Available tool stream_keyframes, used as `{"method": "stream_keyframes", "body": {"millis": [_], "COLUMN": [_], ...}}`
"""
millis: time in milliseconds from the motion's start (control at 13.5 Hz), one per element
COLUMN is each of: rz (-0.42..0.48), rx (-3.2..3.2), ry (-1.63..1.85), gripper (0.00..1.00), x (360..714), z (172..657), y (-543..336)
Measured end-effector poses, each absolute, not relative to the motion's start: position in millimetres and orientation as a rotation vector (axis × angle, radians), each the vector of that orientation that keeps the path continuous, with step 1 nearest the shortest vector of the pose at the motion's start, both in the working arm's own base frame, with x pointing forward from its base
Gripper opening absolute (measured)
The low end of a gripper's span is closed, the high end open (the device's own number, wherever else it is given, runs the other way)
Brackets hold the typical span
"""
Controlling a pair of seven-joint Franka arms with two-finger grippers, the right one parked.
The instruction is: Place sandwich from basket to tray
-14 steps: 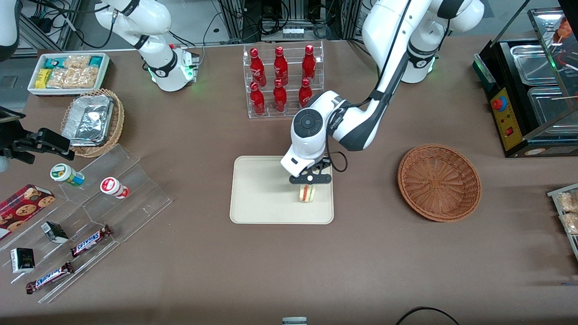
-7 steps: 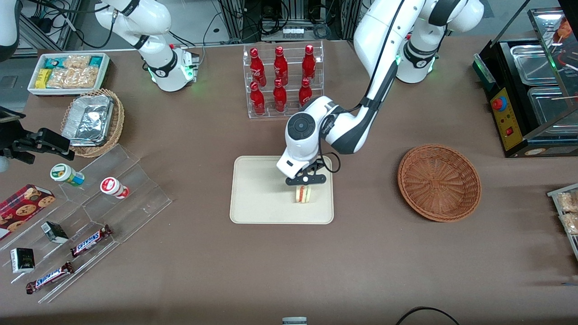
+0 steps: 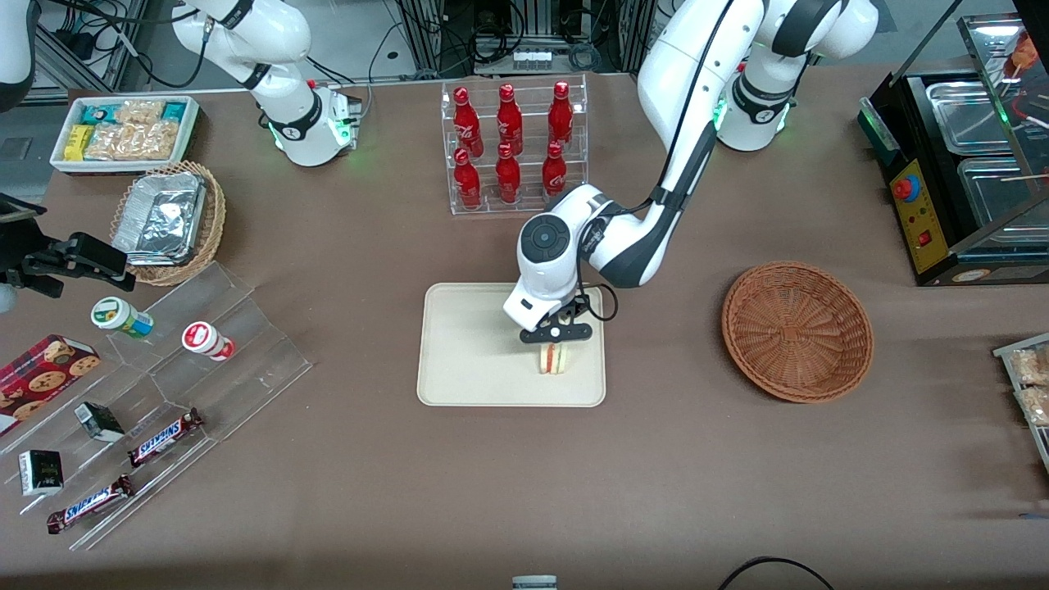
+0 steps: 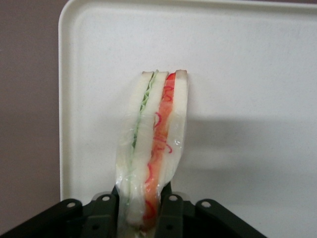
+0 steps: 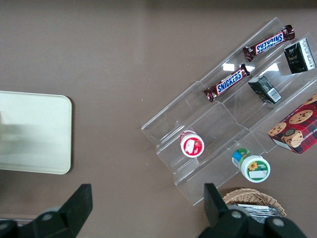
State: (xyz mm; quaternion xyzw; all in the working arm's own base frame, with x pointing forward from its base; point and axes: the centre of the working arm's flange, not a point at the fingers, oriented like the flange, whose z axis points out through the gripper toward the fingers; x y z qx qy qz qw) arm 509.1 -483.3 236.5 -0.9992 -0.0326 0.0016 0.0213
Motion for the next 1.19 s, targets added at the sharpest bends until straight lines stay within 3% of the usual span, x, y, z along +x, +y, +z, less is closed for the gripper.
{"method": "stream_keyframes", "body": {"millis": [222, 444, 667, 889, 1185], "rz": [0.0, 0.011, 0.073, 0.081, 0.096], "rx": [-3.092, -3.078, -3.048, -3.064, -3.096], "ry": [-0.115, -0.155, -0.09, -0.014, 0.072], "gripper": [0.66, 0.98, 1.0, 1.0, 1.0], "x": [520, 525, 508, 498, 467], "z": [276, 363, 462, 554, 631], "y": [-487, -468, -430, -366, -280]}}
